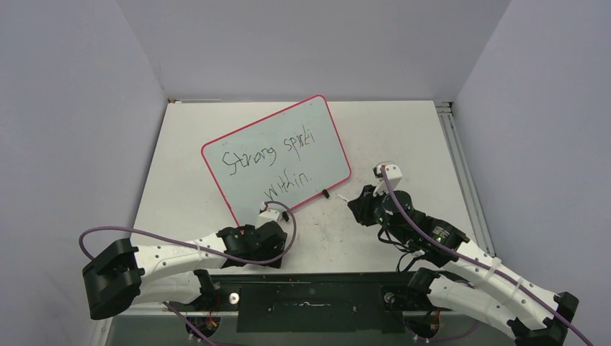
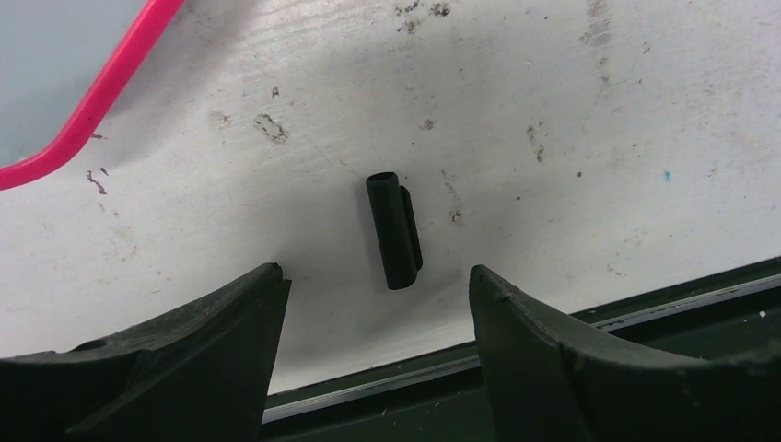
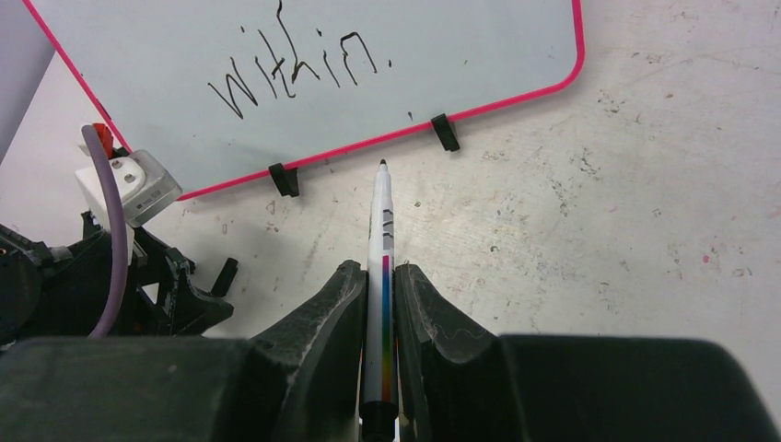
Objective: Write a sentence on the whiteboard
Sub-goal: Pick up the pen cap from the center of the board.
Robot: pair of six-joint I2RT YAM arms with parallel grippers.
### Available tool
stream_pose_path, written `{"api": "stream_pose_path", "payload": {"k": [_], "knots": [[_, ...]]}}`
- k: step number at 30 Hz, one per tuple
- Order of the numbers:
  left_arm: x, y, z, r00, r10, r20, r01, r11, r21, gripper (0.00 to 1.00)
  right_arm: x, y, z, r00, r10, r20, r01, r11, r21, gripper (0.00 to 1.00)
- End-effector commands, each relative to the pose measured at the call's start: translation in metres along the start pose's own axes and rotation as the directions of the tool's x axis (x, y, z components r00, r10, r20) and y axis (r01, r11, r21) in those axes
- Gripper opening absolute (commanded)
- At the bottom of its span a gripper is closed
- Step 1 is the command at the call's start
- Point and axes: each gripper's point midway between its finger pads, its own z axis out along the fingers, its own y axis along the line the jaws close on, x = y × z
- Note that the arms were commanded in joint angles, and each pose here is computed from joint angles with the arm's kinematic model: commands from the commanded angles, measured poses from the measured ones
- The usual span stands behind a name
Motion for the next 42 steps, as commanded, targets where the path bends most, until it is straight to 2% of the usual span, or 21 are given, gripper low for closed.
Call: {"api": "stream_pose_path", "payload": {"k": [1, 7, 23, 32, 38, 42], "knots": [[-0.005, -0.01, 0.005, 1.0, -0.008, 0.009, 0.008, 0.999, 0.031, 0.69, -0.006, -0.001, 0.005, 1.0, -0.002, 0.024, 0.001, 1.0, 0.013, 0.06], [-0.006, -0.011, 0.011, 0.999, 0.031, -0.015, -0.031, 1.0, -0.002, 0.52, -0.003, -0.005, 0.007, 1.0, 0.004, 0.019, -0.004, 1.0, 0.025, 0.07], [0.002, -0.004, 0.014, 0.995, 0.066, -0.078, -0.074, 0.992, -0.106, 0.27, 0.003, -0.011, 0.009, 1.0, 0.01, 0.017, -0.01, 0.999, 0.032, 0.09], [0.009, -0.001, 0.013, 0.994, 0.044, -0.096, -0.055, 0.993, -0.109, 0.01, 0.002, -0.011, 0.007, 1.0, 0.004, 0.022, -0.005, 1.0, 0.02, 0.08], [-0.008, -0.009, 0.003, 0.998, 0.063, -0.029, -0.064, 0.997, -0.053, 0.0, -0.004, 0.0, 0.001, 0.999, -0.049, 0.0, 0.049, 0.998, -0.031, 0.06], [-0.036, -0.019, -0.018, 0.997, 0.024, 0.072, -0.027, 0.999, 0.031, 0.0, -0.017, -0.003, -0.012, 0.995, -0.097, -0.005, 0.097, 0.995, -0.008, 0.06]]}}
